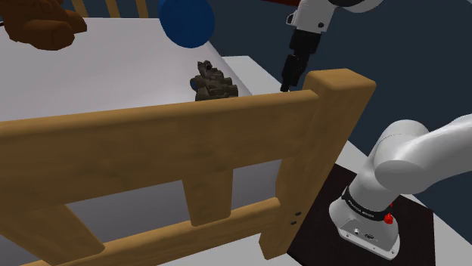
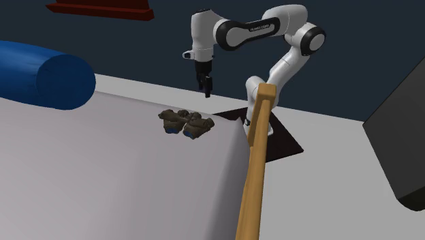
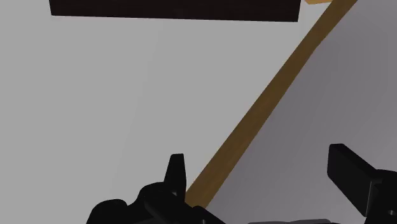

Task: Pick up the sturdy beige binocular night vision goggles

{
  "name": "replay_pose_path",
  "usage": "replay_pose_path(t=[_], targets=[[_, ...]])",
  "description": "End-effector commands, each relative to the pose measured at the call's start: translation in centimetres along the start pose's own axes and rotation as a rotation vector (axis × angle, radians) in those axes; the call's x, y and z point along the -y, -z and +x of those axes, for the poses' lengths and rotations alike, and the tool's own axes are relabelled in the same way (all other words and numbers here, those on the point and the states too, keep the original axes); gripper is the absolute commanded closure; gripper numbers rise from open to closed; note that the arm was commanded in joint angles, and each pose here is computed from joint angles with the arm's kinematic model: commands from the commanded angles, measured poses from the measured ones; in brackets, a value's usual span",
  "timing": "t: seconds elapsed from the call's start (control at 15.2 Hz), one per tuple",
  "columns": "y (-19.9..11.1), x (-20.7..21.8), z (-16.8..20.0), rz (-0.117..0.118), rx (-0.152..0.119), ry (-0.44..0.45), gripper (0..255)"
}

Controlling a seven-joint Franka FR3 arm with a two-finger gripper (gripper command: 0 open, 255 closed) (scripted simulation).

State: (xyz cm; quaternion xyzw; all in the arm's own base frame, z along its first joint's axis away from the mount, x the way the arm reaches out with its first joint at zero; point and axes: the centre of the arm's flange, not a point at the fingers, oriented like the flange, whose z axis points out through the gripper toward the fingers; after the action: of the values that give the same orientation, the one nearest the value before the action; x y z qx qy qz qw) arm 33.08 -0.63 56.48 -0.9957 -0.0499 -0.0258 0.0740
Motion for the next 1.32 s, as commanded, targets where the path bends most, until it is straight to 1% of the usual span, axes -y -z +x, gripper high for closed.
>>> replay_pose_path(t=[0.0,0.66,1.25], targets=[[0.0,0.0,0.0,0.000,0.000,0.000,0],[4.7,10.9,8.0,-0.075,0.028,0.038,0],[8.0,21.2,14.9,-0.142,0.053,0.072,0]])
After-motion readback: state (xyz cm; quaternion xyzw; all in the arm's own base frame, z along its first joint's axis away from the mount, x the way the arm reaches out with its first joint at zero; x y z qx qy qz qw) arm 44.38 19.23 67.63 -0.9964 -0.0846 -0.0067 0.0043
